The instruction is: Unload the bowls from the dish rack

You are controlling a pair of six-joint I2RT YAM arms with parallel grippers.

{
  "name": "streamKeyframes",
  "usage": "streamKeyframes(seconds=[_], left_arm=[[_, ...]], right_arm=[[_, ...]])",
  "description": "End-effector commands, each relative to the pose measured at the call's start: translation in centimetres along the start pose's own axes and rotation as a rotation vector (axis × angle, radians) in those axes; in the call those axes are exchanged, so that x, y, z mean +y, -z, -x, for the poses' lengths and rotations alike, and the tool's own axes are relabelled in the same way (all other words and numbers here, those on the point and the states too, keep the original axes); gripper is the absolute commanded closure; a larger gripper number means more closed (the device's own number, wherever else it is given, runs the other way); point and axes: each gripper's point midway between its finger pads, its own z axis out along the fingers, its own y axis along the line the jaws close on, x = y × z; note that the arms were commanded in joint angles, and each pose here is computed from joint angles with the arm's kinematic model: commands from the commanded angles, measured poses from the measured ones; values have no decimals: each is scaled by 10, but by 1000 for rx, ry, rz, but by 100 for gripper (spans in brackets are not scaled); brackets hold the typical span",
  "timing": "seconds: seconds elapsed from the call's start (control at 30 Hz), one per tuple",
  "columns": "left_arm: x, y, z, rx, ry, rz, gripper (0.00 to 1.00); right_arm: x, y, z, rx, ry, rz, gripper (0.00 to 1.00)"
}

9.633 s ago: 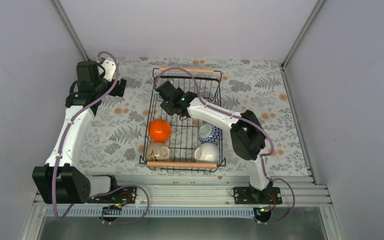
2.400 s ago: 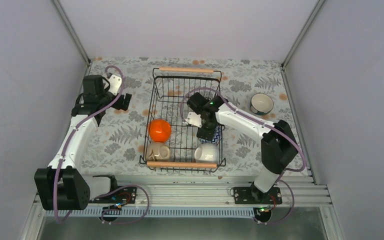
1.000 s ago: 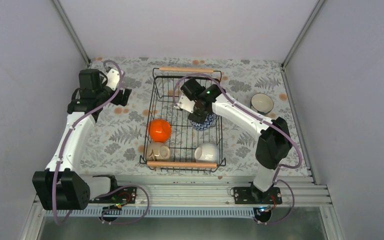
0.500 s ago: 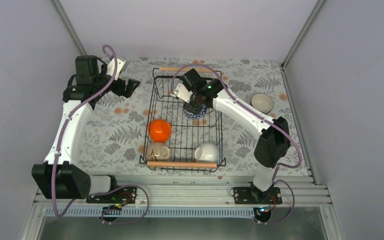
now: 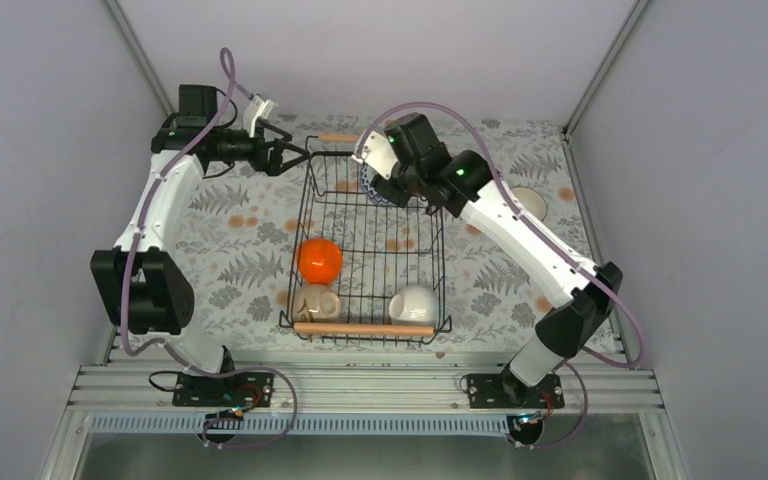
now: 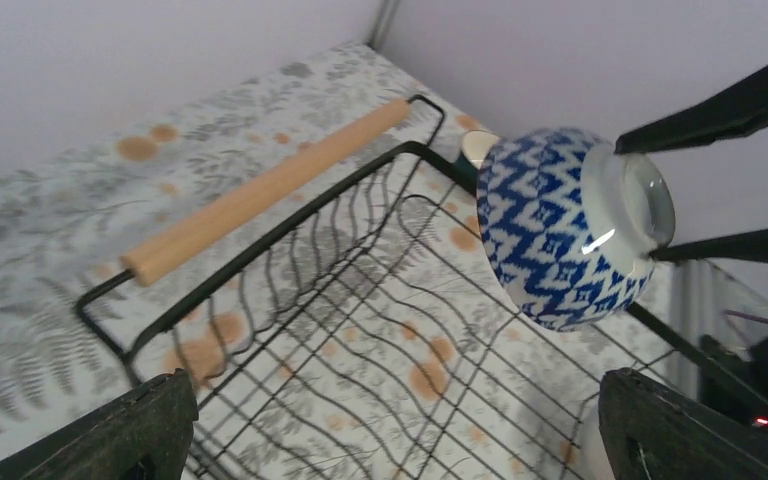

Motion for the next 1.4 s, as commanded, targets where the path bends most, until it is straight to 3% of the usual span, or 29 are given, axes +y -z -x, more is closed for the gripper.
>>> streamKeyframes(seconds=[0.0, 0.4, 0.9, 1.37], left_arm=[[-27, -15, 9, -21, 43, -222, 0], [-58, -72, -8, 89, 87, -484, 0], [-71, -74, 1, 42, 115, -650, 0], [-93, -56, 12, 17, 77, -664, 5]], right_arm=[[-28, 39, 37, -182, -66, -93, 95], [-37, 45, 64, -285, -99, -109, 96], [-41, 28, 79, -321, -131, -108, 96], [-35, -5, 79, -335, -171, -88, 96]])
